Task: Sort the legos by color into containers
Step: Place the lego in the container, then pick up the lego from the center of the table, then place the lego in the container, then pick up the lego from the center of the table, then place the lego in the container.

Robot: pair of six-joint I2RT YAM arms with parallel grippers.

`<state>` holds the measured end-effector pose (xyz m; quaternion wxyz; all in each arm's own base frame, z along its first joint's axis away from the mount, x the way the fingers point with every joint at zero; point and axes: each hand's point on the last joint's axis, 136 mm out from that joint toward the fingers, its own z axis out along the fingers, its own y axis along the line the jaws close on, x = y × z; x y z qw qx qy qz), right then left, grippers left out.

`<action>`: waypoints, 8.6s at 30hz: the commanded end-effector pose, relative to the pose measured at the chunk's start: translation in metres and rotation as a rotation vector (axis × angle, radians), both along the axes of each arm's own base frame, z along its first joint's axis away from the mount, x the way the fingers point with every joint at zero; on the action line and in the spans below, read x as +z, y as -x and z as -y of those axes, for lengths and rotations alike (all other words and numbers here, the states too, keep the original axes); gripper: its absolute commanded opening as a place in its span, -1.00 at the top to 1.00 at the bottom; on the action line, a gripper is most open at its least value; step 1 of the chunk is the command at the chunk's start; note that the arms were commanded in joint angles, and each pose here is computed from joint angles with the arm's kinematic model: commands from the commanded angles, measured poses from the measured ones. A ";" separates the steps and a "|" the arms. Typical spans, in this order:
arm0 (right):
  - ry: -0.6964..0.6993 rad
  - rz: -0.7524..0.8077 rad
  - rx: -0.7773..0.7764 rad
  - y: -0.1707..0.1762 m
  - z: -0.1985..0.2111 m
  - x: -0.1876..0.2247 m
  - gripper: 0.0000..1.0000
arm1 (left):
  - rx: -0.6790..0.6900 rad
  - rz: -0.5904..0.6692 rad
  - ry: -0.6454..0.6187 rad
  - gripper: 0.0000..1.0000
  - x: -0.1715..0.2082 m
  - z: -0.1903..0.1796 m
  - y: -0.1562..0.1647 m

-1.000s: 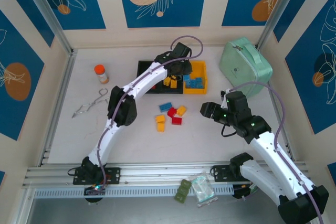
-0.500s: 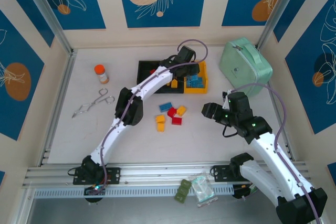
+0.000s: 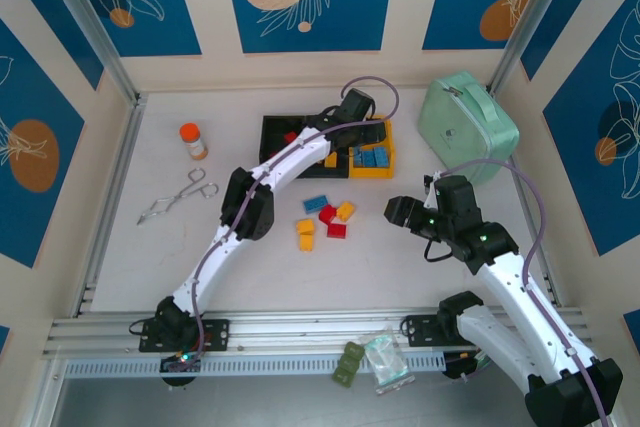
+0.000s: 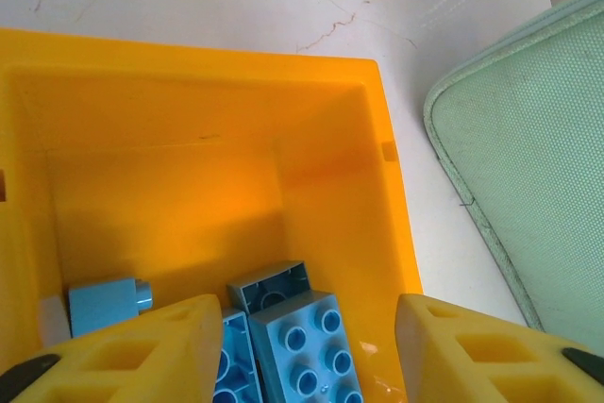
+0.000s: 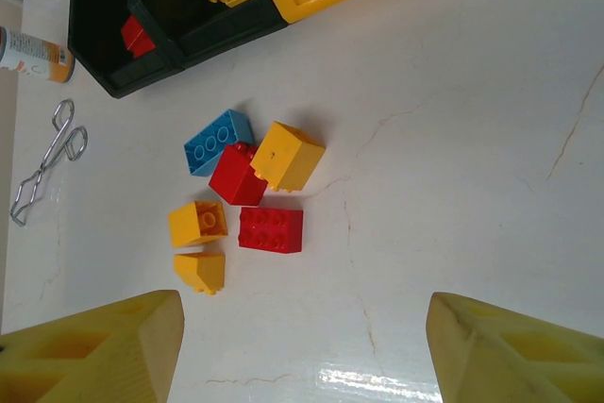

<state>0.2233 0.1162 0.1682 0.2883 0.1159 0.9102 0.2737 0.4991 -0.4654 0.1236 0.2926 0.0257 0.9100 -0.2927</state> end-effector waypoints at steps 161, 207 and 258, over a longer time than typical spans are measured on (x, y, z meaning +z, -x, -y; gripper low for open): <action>0.338 -0.116 0.256 -0.112 -0.138 -0.016 -0.36 | 0.127 -0.238 -0.089 -0.27 -0.045 -0.269 0.276; 0.447 -0.315 0.234 -0.016 -0.118 -0.078 0.08 | 0.164 -0.232 -0.054 -0.40 -0.057 -0.273 0.278; 0.206 -0.050 0.358 -0.263 -0.284 -0.034 -0.20 | 0.369 -0.194 0.038 -0.46 -0.021 -0.336 0.280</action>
